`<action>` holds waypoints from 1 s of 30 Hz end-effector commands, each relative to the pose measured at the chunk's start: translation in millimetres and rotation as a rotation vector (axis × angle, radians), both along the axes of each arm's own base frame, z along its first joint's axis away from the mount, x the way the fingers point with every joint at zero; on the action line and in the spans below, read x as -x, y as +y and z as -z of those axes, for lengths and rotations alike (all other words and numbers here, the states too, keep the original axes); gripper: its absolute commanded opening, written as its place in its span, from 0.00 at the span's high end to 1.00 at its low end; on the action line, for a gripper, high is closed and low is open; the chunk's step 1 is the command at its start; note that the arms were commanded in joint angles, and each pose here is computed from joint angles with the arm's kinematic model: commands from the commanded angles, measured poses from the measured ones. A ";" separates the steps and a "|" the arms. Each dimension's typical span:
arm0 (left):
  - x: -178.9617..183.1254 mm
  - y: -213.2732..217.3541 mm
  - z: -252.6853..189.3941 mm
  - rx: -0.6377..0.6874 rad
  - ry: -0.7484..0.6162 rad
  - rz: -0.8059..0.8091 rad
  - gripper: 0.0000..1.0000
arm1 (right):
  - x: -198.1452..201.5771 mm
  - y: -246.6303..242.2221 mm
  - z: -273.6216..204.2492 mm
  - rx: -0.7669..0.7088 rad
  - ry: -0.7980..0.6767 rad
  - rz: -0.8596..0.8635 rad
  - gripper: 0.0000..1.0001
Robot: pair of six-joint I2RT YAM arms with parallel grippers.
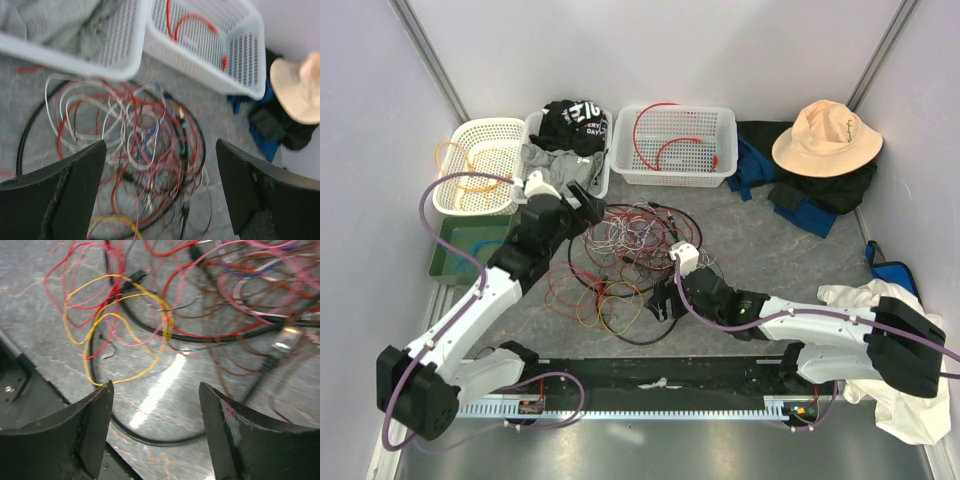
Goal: Untangle the cables
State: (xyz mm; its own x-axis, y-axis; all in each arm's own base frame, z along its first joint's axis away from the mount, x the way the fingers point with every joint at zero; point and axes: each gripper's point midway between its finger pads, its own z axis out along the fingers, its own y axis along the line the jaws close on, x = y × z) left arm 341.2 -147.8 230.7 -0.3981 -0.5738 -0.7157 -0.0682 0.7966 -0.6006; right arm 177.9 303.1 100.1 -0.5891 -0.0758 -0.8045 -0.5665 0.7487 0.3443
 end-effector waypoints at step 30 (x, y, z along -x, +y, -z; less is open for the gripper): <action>84.1 5.2 -11.8 -0.010 -0.058 0.067 0.09 | -33.5 24.2 -85.7 -0.080 -0.121 0.082 1.00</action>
State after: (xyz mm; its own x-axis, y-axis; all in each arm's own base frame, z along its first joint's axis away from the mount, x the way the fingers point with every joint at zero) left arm 253.2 -141.4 217.4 -0.4356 -0.5447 -0.7166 -0.0257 0.8034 -0.5949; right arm 191.4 346.6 102.0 -0.6430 -0.0521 -0.7641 -0.5392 0.7393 0.4033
